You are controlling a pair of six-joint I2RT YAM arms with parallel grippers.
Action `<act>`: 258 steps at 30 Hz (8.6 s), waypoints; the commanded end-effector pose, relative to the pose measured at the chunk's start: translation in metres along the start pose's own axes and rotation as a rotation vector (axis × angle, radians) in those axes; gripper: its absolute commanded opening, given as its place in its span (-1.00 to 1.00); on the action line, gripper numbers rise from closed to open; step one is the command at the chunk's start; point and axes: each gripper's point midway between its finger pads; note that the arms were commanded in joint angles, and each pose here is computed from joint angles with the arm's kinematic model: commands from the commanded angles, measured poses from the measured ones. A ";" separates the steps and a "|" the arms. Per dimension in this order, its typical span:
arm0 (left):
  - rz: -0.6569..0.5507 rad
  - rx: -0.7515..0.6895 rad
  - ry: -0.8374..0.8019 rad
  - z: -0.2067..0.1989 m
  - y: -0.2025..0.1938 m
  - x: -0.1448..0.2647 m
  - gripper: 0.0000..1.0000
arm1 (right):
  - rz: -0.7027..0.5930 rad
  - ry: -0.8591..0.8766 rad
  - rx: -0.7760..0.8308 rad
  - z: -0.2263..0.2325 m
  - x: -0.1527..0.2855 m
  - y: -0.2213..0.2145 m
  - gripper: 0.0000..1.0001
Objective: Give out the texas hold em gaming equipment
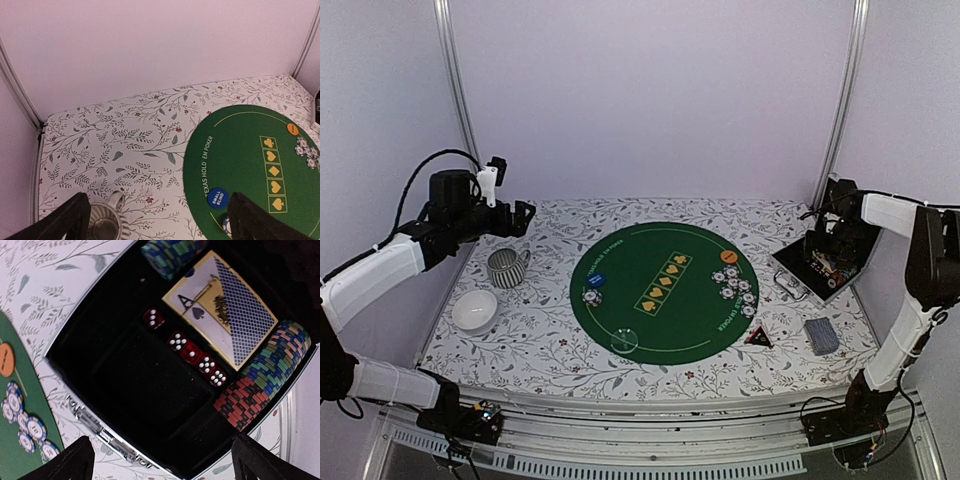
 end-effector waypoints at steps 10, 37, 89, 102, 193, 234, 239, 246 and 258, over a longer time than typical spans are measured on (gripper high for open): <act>-0.038 0.003 -0.052 -0.007 0.008 0.007 0.96 | 0.143 0.234 -0.077 0.022 0.047 -0.066 0.76; -0.146 0.022 -0.170 -0.026 0.035 0.030 0.96 | 0.127 -0.037 -0.411 -0.044 0.051 -0.113 0.98; -0.257 -0.032 -0.281 -0.045 0.057 0.061 0.96 | 0.359 0.073 0.800 -0.060 0.009 -0.202 0.98; -0.254 -0.038 -0.279 -0.045 0.055 0.060 0.96 | 0.429 -0.013 0.920 -0.065 -0.006 -0.211 0.67; 0.034 0.294 -0.807 -0.234 -0.064 0.063 0.43 | -0.562 0.712 2.027 0.396 0.205 -0.336 -0.83; -0.285 0.052 -0.968 -0.234 -0.011 0.128 -1.00 | -0.844 1.458 1.308 0.348 0.367 -0.271 0.97; -0.396 0.018 -0.971 -0.229 0.008 0.149 -1.00 | -0.568 1.506 1.239 0.356 0.348 -0.282 0.98; -0.434 -0.002 -0.991 -0.231 0.013 0.162 -1.00 | -0.260 1.562 1.221 0.374 0.312 -0.308 0.79; -0.426 -0.016 -0.996 -0.236 0.012 0.159 -1.00 | 0.061 1.652 1.267 0.384 0.292 -0.343 -0.45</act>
Point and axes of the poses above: each gripper's point midway between its finger pads, its own x axis back along the fingers, its own z axis along the line the jaws close on, y = z × x, and after that the axes turned 10 degrees about -x, right-handed
